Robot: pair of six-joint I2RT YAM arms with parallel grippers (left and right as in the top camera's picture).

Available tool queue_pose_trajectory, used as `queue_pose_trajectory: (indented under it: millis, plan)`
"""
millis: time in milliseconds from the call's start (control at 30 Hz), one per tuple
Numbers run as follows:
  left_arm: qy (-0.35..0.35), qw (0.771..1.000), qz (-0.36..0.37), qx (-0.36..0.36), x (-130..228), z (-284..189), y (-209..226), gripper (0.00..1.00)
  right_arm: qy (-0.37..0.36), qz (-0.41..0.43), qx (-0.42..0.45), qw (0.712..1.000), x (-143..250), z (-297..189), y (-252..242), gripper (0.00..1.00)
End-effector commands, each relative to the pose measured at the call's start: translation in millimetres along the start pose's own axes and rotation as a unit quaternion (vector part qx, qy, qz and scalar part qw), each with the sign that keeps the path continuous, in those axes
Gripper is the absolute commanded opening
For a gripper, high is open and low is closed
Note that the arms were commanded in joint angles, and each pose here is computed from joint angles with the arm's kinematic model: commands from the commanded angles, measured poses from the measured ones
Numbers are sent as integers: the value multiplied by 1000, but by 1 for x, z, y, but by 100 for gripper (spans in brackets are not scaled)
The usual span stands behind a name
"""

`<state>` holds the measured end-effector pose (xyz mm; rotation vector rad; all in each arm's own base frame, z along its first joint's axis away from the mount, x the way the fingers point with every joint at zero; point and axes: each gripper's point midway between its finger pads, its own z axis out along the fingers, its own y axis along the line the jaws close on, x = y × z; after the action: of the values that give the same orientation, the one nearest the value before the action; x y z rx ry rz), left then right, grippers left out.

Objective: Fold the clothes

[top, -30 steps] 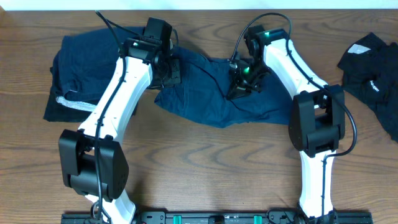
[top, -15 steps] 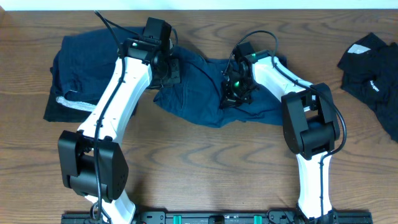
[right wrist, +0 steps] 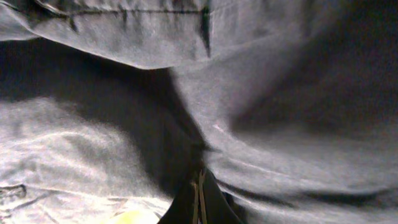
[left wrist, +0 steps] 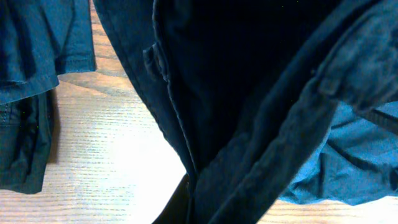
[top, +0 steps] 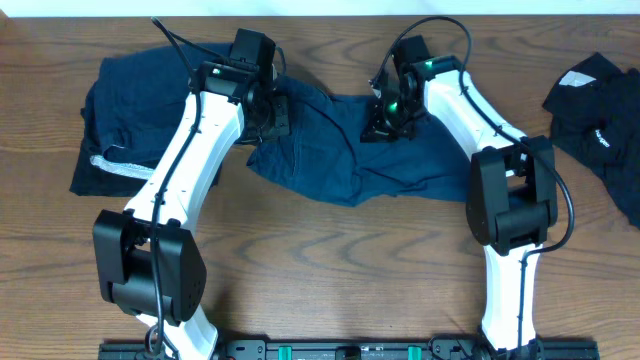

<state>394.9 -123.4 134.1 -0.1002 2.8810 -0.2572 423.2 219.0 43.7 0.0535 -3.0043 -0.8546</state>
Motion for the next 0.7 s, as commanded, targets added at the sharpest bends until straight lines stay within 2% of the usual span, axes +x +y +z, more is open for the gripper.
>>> queue_pose_trajectory:
  millis: [0,367,533,667]
  plan:
    - [-29,999,9,7,-11,-20,-3,7,0,-8,12,1000,2,10,10,1]
    - [-29,999,9,7,-11,-20,-3,7,19,-31,25,999,5,66,7,1]
    - [-29,999,9,7,-11,-20,-3,7,-6,-41,11,999,-11,57,15,1]
    - [-29,999,9,7,-11,-20,-3,7,-37,-42,-5,998,-36,26,25,1]
